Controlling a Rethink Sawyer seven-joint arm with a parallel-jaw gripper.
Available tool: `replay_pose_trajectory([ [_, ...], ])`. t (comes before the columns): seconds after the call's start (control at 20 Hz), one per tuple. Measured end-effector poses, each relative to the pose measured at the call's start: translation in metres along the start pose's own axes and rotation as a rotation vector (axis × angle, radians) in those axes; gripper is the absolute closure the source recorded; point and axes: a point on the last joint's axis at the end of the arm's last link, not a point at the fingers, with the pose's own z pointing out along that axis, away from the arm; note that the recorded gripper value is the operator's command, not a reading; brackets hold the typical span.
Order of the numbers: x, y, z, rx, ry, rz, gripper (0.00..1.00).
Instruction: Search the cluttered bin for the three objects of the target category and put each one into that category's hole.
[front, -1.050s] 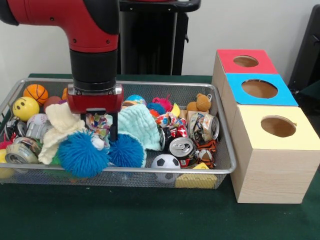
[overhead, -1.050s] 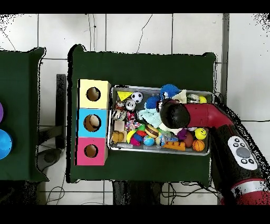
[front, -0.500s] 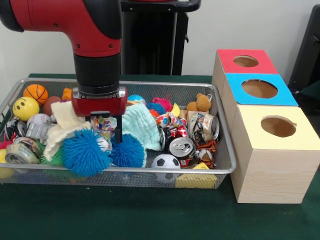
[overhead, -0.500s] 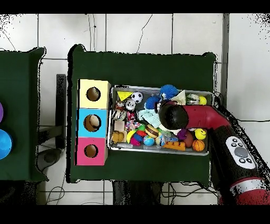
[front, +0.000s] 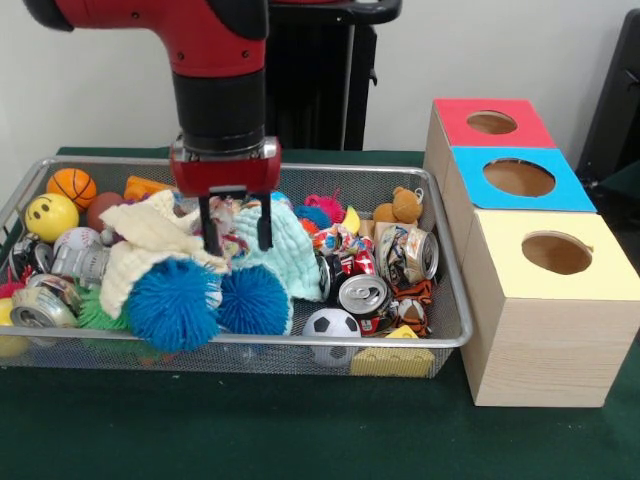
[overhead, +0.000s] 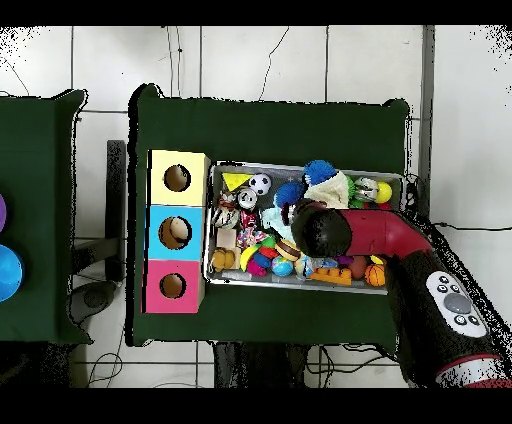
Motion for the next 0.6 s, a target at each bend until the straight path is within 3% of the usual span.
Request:
replay_pose_trajectory([
  [0.3,0.000,0.026,-0.038,0.023,0.008,-0.006,0.00],
  [0.6,-0.006,0.045,-0.060,0.058,-0.001,-0.025,0.00],
])
